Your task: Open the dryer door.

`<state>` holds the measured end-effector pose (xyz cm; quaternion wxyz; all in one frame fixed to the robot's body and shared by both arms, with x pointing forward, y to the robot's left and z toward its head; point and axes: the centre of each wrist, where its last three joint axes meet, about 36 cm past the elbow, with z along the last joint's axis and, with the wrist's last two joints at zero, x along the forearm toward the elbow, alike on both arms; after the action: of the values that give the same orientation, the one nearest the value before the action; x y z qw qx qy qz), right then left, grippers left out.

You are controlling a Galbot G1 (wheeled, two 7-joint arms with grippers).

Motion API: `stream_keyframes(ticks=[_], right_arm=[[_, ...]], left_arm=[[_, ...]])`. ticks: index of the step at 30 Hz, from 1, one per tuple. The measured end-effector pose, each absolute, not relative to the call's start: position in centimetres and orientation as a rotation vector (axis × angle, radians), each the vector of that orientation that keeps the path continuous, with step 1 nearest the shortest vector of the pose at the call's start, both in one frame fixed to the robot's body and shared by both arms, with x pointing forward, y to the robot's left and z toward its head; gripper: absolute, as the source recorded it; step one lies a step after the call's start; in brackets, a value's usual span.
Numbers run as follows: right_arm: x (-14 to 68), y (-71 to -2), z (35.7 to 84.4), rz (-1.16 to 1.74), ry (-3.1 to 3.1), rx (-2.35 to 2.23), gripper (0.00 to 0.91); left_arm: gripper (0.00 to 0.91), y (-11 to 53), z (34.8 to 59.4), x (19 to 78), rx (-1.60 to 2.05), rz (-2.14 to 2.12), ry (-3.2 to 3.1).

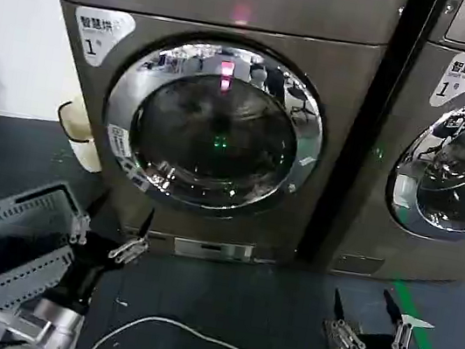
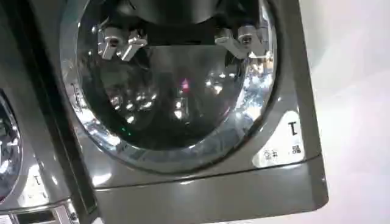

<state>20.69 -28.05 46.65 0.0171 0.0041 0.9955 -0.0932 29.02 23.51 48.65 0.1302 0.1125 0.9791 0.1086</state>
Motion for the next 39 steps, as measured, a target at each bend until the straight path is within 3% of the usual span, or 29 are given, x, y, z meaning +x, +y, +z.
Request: stream_keyframes(ticks=[21,39], right_arm=[[37.9,-31.3,48.6,-0.304,2.846,-0.559,0.907],[50.1,-25.1,49.9,-0.232,2.61,-1.109,0.907]], left_arm=[[0.907,22.9,50.3,27.6,0.359,0.293,2.828],[0.907,23.9,50.5,26.3,0.318,0.331,2.84]])
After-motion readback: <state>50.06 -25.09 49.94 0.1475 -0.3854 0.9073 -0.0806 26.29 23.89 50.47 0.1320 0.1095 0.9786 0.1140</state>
